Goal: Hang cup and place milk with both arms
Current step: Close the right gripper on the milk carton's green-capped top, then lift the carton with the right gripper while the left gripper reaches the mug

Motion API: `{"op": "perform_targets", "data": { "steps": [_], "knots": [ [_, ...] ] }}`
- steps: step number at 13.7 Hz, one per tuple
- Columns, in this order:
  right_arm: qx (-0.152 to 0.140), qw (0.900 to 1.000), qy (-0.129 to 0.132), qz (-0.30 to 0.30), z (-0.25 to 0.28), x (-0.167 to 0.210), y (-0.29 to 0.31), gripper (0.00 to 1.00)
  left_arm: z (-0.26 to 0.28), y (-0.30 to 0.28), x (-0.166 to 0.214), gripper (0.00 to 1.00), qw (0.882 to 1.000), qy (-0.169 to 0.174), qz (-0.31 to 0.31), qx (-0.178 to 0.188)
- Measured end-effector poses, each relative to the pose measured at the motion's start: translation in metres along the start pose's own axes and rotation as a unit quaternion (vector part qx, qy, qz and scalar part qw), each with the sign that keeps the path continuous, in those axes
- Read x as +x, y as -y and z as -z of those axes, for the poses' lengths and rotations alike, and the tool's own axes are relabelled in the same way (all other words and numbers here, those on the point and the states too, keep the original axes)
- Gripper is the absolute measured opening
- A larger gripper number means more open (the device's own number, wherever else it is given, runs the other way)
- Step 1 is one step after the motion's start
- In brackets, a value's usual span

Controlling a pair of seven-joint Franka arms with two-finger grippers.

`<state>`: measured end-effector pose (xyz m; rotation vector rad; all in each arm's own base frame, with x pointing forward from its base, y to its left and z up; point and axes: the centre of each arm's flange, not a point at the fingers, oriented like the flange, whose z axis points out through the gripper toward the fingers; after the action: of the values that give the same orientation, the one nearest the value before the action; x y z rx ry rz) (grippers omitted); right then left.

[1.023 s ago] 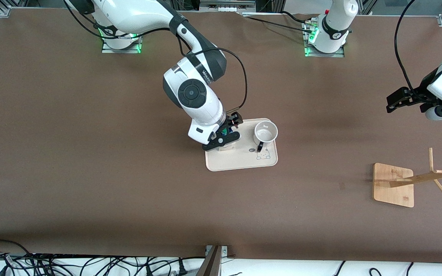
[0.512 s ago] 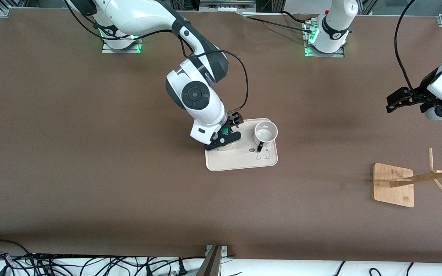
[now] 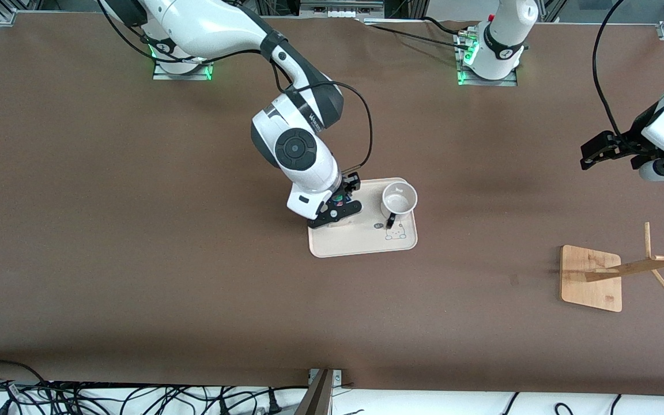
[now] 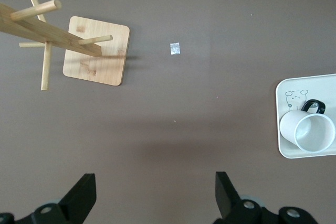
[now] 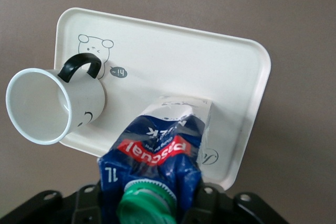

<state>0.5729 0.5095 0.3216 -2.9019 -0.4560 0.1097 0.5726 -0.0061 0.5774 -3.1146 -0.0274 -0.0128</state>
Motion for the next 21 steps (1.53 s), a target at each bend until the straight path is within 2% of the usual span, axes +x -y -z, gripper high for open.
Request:
{"op": "perform_targets", "data": {
  "steps": [1, 3, 9, 12, 16, 21],
  "knots": [
    [0.000, 1.000, 0.000, 0.000, 0.000, 0.000, 0.000, 0.52, 0.000, 0.000, 0.000, 1.00, 1.000, 0.000, 0.000, 0.000],
    [0.000, 1.000, -0.001, -0.001, 0.001, 0.001, -0.001, 0.50, 0.000, 0.000, 0.000, 1.00, 1.000, 0.000, 0.000, 0.000],
    [-0.003, 1.000, -0.003, -0.002, 0.006, 0.003, -0.005, 0.50, -0.004, 0.000, 0.002, 1.00, 1.000, 0.003, 0.000, 0.000],
    [-0.005, 1.000, -0.001, -0.002, 0.007, 0.003, -0.006, 0.47, -0.016, -0.004, 0.006, 1.00, 1.000, 0.014, -0.002, -0.001],
    [-0.007, 1.000, -0.001, -0.003, 0.007, 0.003, -0.008, 0.46, -0.033, -0.011, 0.013, 1.00, 0.999, 0.028, -0.004, -0.022],
    [-0.008, 1.000, 0.003, -0.001, 0.008, 0.001, -0.006, 0.44, -0.036, -0.017, 0.012, 1.00, 0.999, 0.036, -0.008, -0.027]
  ]
}}
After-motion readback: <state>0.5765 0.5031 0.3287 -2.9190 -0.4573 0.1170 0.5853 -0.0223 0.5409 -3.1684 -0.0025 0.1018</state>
